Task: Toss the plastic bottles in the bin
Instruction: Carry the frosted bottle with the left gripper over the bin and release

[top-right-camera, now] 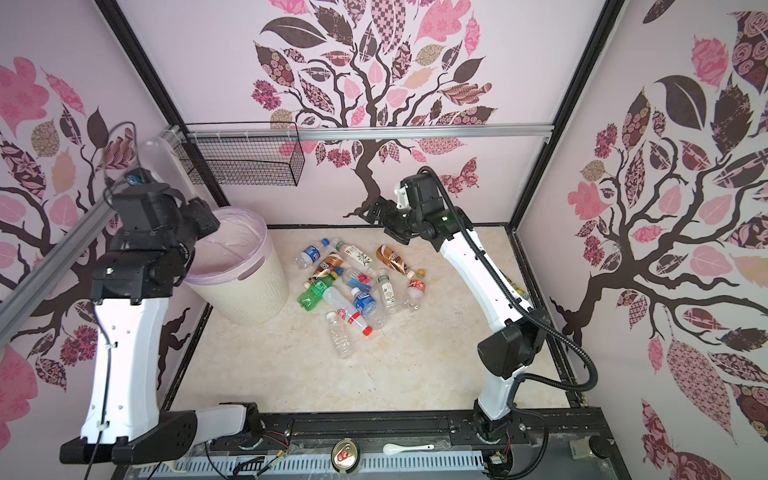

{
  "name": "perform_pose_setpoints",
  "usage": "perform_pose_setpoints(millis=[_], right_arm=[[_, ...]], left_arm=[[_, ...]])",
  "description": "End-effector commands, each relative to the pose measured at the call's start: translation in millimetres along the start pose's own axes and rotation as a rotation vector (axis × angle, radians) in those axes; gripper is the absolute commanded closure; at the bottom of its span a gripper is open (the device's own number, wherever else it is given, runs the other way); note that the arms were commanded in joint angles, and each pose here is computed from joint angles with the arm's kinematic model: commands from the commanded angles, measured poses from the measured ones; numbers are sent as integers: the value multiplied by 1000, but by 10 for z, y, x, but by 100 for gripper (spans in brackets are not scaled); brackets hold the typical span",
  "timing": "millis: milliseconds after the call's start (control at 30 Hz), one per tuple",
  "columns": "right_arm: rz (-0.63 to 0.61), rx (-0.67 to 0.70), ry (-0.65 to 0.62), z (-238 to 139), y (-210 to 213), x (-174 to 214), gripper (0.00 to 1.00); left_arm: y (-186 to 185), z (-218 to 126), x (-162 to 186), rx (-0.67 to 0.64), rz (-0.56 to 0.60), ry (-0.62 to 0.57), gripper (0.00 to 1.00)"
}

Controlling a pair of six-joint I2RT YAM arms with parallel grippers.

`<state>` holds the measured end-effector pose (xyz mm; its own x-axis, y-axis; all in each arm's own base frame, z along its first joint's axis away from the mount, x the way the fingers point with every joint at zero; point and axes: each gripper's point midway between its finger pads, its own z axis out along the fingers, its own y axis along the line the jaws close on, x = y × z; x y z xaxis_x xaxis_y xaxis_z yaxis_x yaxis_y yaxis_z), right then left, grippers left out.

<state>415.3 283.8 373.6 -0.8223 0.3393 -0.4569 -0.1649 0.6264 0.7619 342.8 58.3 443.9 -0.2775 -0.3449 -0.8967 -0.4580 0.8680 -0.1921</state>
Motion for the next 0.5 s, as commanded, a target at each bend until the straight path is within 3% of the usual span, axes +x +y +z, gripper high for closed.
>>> perform_pose_setpoints(millis=[0, 33, 167, 333, 467], right_arm=[[-21, -27, -33, -275, 161, -12, 1], [-21, -26, -33, -274, 157, -8, 0], [-17, -22, -33, -249, 135, -10, 0], [-31, 11, -39, -234, 62, -12, 0], [-49, 68, -42, -223, -104, 29, 1]], left_arm=[[-178, 51, 251, 109, -78, 104, 11], [-213, 22, 237, 129, -105, 112, 2], [-230, -51, 209, 121, -154, 164, 2], [-342, -271, 46, 192, -180, 143, 2], [-643, -388, 212, 273, -160, 179, 2]])
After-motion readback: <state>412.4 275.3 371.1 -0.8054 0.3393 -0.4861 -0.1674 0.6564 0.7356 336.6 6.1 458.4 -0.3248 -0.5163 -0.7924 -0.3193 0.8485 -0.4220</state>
